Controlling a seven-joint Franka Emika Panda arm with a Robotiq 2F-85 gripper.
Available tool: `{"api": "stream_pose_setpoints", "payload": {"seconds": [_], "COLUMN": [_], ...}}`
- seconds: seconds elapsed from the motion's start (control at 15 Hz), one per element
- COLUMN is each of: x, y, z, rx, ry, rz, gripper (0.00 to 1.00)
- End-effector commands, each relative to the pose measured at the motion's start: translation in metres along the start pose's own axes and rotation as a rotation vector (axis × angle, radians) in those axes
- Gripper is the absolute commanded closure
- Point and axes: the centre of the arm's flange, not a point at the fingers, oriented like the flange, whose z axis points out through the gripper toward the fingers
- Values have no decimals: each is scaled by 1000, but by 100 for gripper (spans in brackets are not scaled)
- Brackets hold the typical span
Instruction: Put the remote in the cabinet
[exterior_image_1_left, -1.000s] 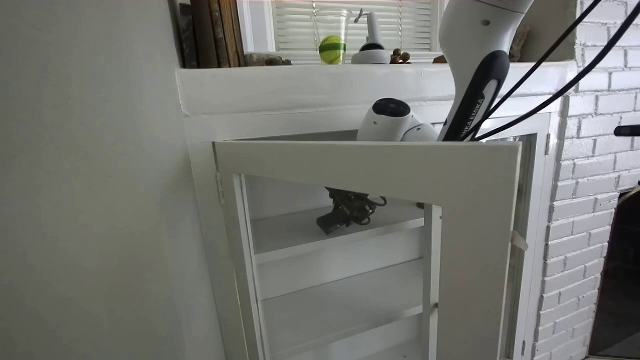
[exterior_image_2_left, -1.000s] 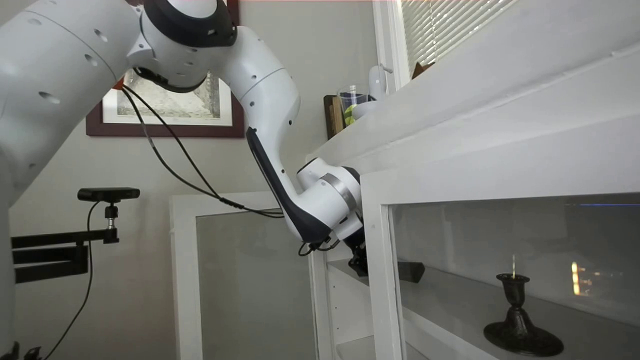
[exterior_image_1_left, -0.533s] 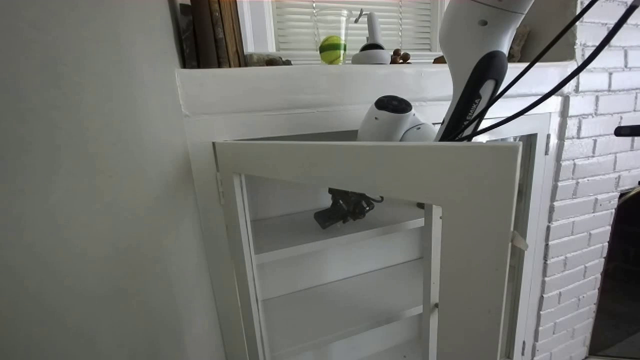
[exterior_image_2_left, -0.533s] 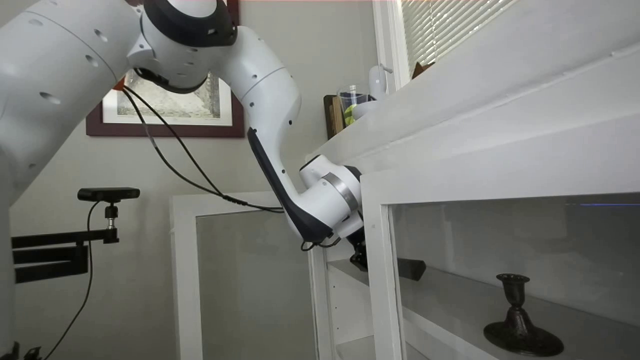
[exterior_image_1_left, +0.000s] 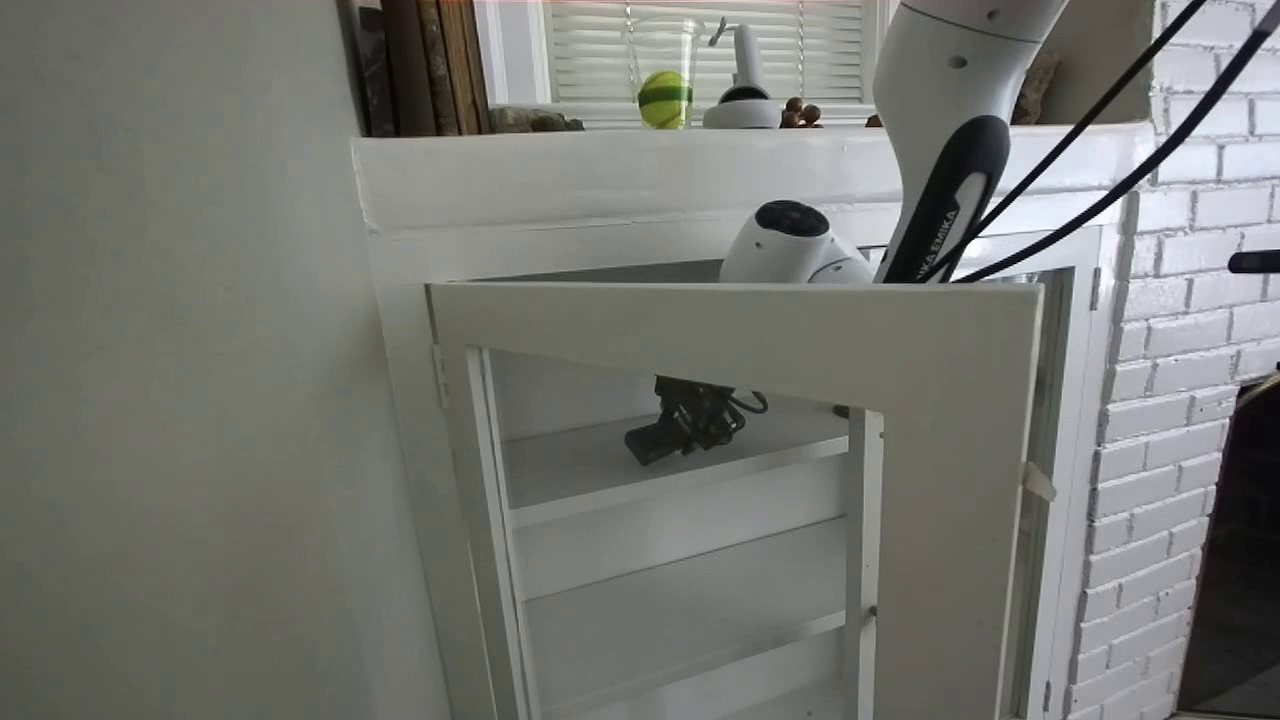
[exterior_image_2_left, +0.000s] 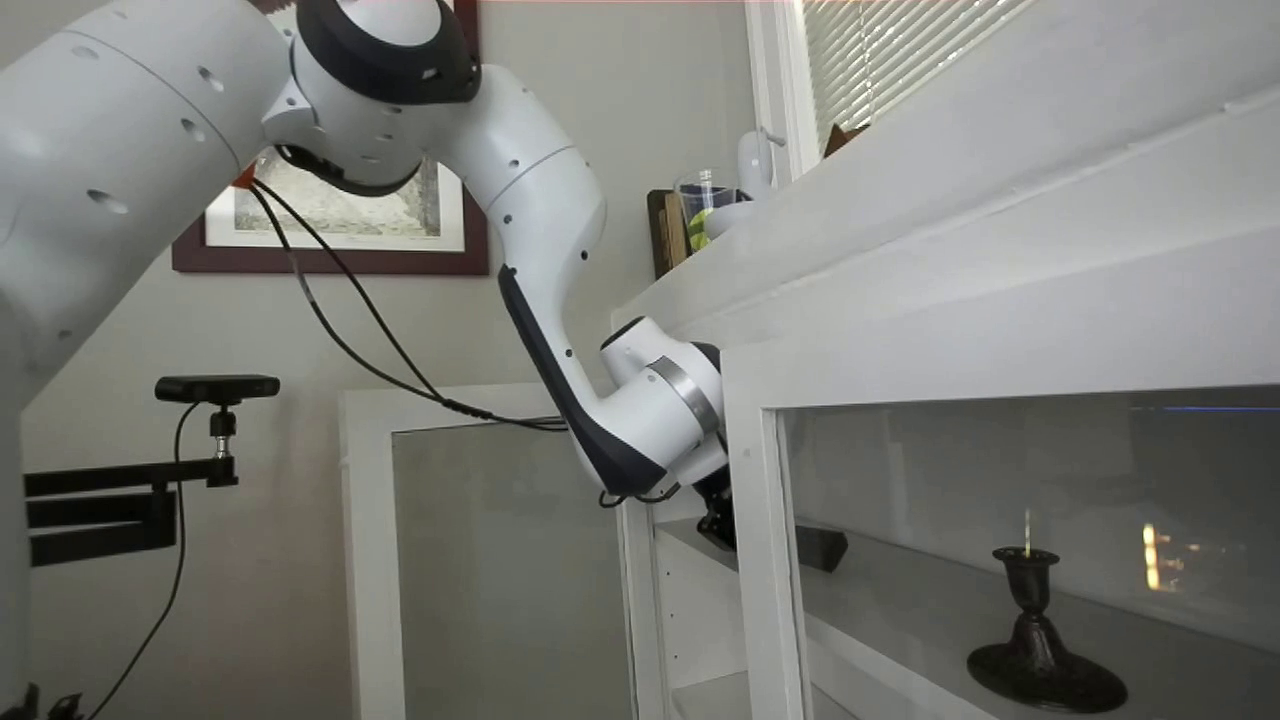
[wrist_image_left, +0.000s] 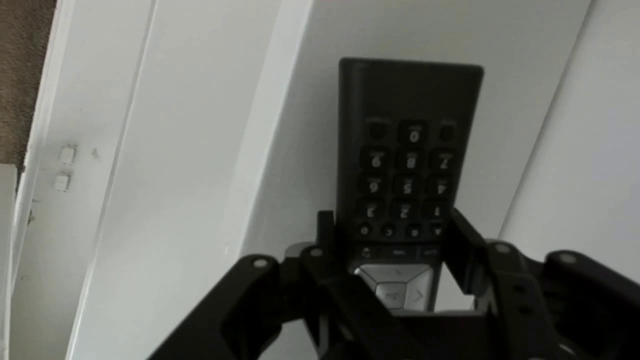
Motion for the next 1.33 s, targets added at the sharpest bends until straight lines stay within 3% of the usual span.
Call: {"api": "stream_pose_setpoints", "payload": {"seconds": [0.0, 0.33, 0.4, 0.47, 0.67, 0.93, 1.27], "x": [-6, -8, -8, -8, -9, -12, -41], "y": [7, 9, 9, 9, 8, 4, 14], "z": [7, 9, 9, 9, 8, 1, -28], "rx": [10, 4, 3, 2, 6, -6, -73], "ry": [-28, -33, -34, -33, -37, -44, -15], "rz": [35, 36, 36, 36, 35, 13, -17], "gripper": [71, 71, 34, 22, 2, 0, 0]}}
